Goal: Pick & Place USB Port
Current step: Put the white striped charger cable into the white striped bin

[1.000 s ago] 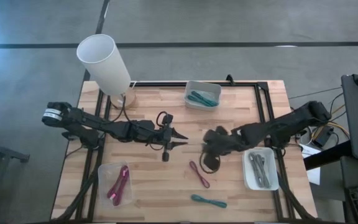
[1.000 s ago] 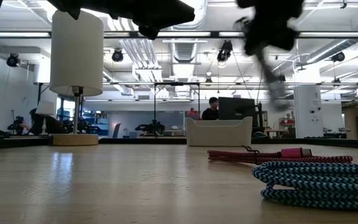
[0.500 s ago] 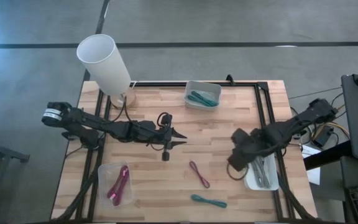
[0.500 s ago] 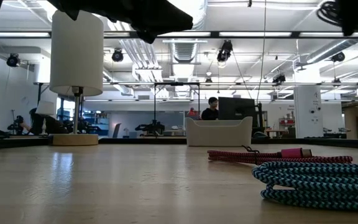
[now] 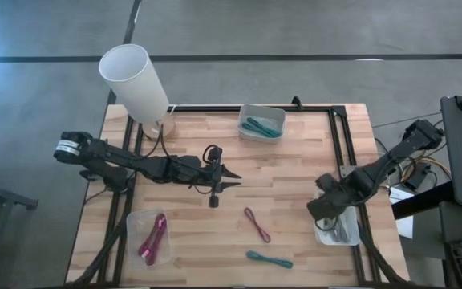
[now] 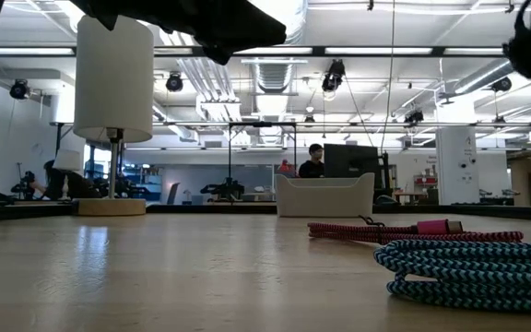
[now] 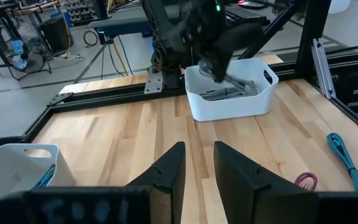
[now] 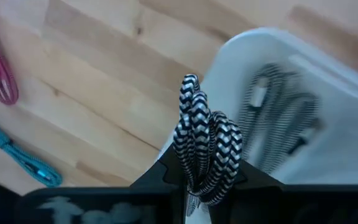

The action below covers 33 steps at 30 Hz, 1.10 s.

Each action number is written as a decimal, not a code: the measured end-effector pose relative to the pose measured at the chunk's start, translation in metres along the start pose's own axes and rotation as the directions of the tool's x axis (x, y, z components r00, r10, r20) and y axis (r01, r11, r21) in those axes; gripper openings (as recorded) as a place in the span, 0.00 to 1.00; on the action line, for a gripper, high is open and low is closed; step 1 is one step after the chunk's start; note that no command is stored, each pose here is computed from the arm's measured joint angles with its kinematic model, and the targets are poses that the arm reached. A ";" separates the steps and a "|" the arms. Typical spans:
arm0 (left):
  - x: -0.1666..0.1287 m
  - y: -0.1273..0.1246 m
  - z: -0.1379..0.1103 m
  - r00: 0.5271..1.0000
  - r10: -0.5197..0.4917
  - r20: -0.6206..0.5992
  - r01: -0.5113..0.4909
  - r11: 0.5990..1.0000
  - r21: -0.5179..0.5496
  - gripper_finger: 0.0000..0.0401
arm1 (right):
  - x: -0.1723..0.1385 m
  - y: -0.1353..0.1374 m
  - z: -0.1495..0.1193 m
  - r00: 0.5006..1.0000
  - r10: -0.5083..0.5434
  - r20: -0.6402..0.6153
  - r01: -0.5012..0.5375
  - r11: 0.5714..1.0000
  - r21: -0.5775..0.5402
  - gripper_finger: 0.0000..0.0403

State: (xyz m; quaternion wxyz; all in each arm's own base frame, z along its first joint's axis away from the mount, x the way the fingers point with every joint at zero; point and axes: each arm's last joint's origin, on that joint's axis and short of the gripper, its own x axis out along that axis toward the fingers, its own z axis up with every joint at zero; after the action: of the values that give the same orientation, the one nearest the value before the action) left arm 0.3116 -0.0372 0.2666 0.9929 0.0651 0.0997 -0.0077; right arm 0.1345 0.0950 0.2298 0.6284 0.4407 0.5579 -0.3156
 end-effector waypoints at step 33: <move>0.000 0.000 0.000 1.000 0.004 -0.001 -0.004 1.000 0.000 0.22 | 0.068 -0.033 0.000 0.998 -0.043 -0.048 0.046 0.997 0.064 0.19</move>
State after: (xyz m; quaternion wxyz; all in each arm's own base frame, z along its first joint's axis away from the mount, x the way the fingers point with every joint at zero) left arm 0.3118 -0.0371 0.2664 0.9928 0.0653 0.1002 -0.0058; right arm 0.1172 0.0876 0.1566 0.5934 0.4556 0.5716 -0.3370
